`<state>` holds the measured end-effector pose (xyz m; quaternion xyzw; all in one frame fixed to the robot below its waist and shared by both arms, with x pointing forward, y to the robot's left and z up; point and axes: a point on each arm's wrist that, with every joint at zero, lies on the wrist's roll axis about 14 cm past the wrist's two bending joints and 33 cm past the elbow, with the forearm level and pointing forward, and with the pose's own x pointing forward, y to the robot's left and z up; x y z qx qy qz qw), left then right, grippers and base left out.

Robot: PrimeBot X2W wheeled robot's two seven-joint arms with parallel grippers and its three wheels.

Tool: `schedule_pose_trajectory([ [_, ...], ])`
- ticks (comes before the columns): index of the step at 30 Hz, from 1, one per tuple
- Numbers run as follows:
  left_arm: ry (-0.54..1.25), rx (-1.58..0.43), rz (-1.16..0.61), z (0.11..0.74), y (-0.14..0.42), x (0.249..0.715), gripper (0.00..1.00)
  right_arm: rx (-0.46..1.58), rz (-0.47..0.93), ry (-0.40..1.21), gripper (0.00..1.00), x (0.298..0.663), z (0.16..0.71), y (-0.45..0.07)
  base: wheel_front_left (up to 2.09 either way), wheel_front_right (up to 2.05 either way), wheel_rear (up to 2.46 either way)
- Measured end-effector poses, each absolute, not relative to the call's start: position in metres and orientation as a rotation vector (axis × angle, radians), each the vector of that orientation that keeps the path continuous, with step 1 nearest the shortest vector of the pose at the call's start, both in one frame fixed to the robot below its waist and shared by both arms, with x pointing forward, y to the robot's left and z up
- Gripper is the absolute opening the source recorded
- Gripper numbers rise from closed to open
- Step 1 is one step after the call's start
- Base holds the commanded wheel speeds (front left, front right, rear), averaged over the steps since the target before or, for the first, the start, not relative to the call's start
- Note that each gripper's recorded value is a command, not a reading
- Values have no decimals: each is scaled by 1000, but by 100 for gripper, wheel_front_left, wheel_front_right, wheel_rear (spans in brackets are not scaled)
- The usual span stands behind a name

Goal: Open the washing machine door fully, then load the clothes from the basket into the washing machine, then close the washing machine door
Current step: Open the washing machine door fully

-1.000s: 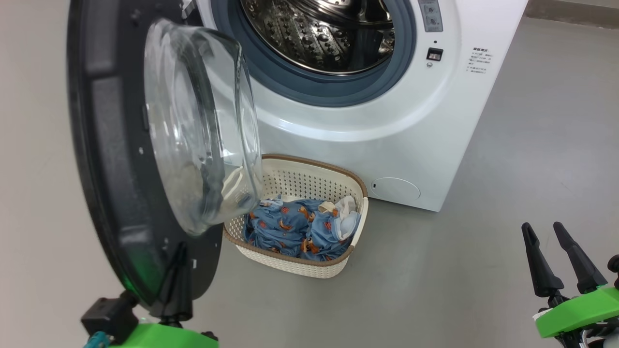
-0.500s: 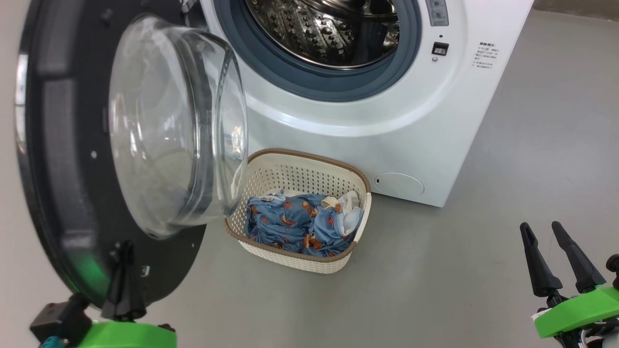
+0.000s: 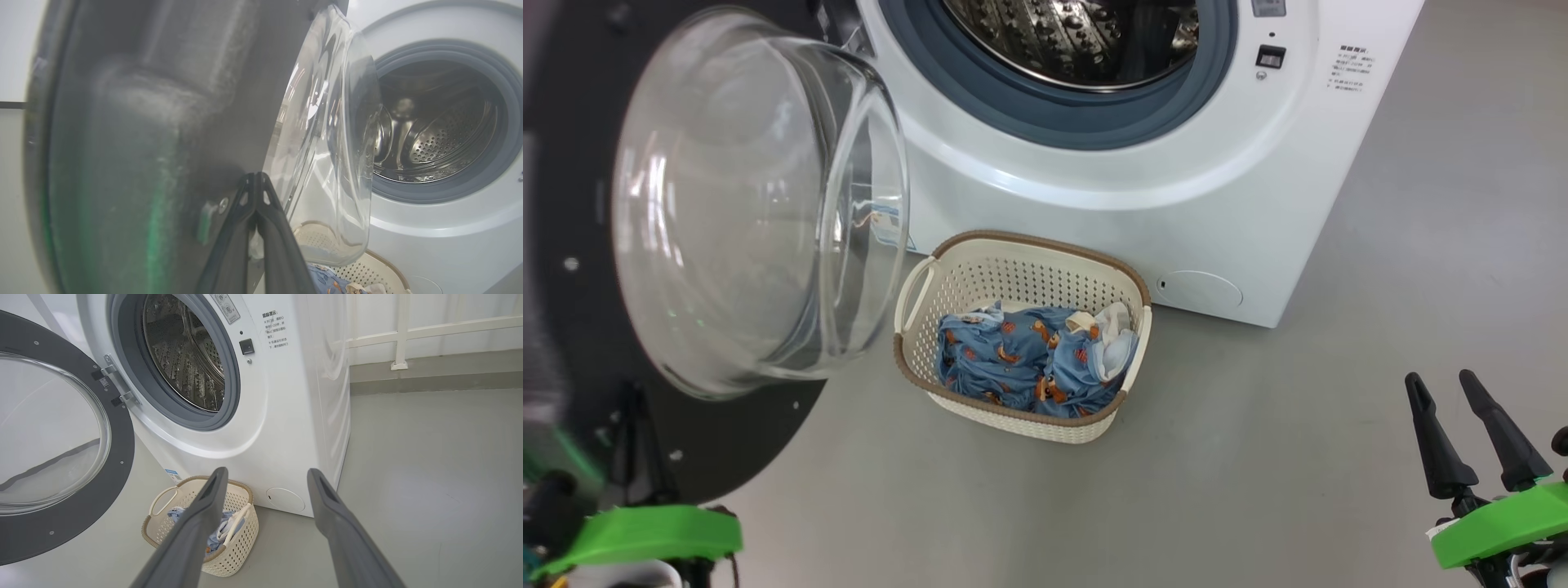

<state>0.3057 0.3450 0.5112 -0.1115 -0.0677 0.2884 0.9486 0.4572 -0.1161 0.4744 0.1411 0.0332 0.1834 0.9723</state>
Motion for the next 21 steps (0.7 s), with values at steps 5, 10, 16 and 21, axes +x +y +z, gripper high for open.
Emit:
schedule_pose_trajectory([
  [5,-149,-206,629,515,362,308,0,280,368,79,100,460,469,-118,0,0,0],
  [10,-151,-187,686,516,382,305,0,280,370,77,100,466,468,-118,0,0,0],
  [16,-153,-156,746,519,405,303,0,276,371,89,100,470,462,-119,0,0,0],
  [21,-142,-124,785,520,422,303,0,277,376,91,100,475,459,-117,0,0,0],
])
